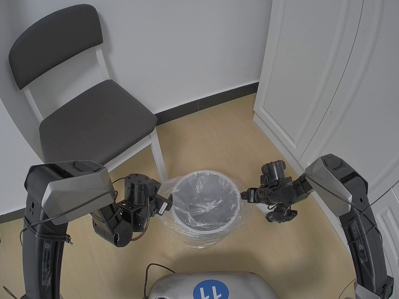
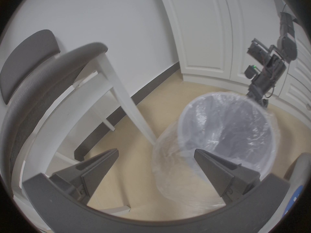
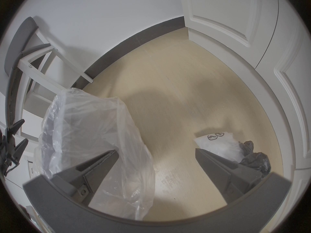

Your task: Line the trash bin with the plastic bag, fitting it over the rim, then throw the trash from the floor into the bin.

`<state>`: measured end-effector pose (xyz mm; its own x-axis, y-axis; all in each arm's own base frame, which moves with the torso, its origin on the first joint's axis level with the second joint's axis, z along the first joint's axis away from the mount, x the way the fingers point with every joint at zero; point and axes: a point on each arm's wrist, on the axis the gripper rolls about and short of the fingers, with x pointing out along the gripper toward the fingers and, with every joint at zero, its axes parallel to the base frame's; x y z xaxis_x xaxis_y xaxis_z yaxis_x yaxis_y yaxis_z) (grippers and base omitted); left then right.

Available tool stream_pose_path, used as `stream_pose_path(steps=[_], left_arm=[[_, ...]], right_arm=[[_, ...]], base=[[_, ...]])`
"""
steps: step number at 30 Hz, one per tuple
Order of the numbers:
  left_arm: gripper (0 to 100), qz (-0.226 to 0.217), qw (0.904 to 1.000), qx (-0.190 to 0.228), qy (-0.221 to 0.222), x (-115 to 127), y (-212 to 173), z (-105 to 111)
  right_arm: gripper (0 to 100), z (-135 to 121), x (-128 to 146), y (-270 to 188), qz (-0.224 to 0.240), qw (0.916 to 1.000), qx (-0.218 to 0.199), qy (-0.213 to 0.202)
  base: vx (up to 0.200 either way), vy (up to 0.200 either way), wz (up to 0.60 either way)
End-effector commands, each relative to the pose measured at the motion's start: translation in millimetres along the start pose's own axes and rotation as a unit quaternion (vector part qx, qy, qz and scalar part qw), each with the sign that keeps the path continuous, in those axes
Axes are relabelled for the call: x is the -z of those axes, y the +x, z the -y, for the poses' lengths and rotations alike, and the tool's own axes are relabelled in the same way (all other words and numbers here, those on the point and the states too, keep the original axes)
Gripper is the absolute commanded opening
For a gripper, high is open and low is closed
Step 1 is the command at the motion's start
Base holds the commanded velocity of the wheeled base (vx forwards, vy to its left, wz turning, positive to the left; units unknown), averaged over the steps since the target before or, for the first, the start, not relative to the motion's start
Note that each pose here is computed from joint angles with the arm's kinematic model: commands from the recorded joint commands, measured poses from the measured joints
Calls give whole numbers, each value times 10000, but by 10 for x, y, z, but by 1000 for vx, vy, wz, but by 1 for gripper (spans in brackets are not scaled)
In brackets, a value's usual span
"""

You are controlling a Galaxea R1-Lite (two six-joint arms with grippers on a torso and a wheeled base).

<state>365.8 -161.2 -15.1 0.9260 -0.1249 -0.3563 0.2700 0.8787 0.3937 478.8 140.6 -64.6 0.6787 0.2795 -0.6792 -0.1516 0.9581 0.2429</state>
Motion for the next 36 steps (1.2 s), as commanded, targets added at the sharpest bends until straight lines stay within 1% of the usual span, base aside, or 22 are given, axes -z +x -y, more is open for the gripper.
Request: stream_pose_path(steps=[1, 4, 6, 9, 13, 15, 17, 18, 21, 23, 24, 27, 28, 31, 34, 36], left_arm=[[100, -192, 9996, -215, -30, 104, 124, -93], [100, -393, 9990, -215, 4, 168, 128, -111], [100, -507, 9985, -197, 26, 221, 157, -105], [100, -522, 9985, -190, 23, 261, 237, -84], [100, -632, 9979, -142, 47, 262, 341, -71], [100, -886, 9960, -50, 87, 241, 418, -87], [100, -993, 9950, -9, 111, 227, 483, -97], [100, -993, 9950, -9, 111, 227, 483, -97], [100, -1094, 9940, -21, 68, 274, 730, -156], [100, -1091, 9940, -15, 60, 269, 733, -157], [100, -1190, 9927, 169, 57, 233, 809, -171], [100, -1170, 9929, 202, 63, 189, 840, -172], [100, -1168, 9928, 236, 72, 134, 956, -176], [100, -1147, 9931, 212, 105, 95, 1142, -170], [100, -1161, 9929, 197, 193, 122, 1299, -188], [100, -1182, 9925, 258, 189, 182, 1358, -177]], right_arm=[[100, 4, 59, 83, 122, 9999, -62, -4], [100, 2, 46, 102, 446, 9989, -151, -23], [100, 3, 29, 70, 573, 9982, -179, -29], [100, 3, -7, -1, 664, 9976, -199, -35], [100, -18, -48, -103, 661, 9975, -237, -53], [100, -28, -67, -155, 669, 9974, -237, -85], [100, -33, -84, -169, 691, 9973, -243, -87], [100, -33, -84, -169, 691, 9973, -243, -87], [100, -37, -96, -178, 706, 9972, -247, -88], [100, -32, -104, -183, 715, 9971, -243, -84], [100, -34, -86, -173, 692, 9973, -242, -102], [100, -34, -86, -173, 692, 9973, -242, -102], [100, -37, -93, -182, 699, 9972, -244, -102], [100, -28, -89, -191, 688, 9973, -226, -103], [100, -29, -84, -203, 672, 9974, -230, -103], [100, -25, -71, -202, 650, 9976, -223, -108]], base=[[0, 0, 0], [0, 0, 0], [0, 0, 0], [0, 0, 0], [0, 0, 0], [0, 0, 0], [0, 0, 0], [0, 0, 0], [0, 0, 0], [0, 0, 0], [0, 0, 0], [0, 0, 0], [0, 0, 0], [0, 0, 0], [0, 0, 0], [0, 0, 0]])
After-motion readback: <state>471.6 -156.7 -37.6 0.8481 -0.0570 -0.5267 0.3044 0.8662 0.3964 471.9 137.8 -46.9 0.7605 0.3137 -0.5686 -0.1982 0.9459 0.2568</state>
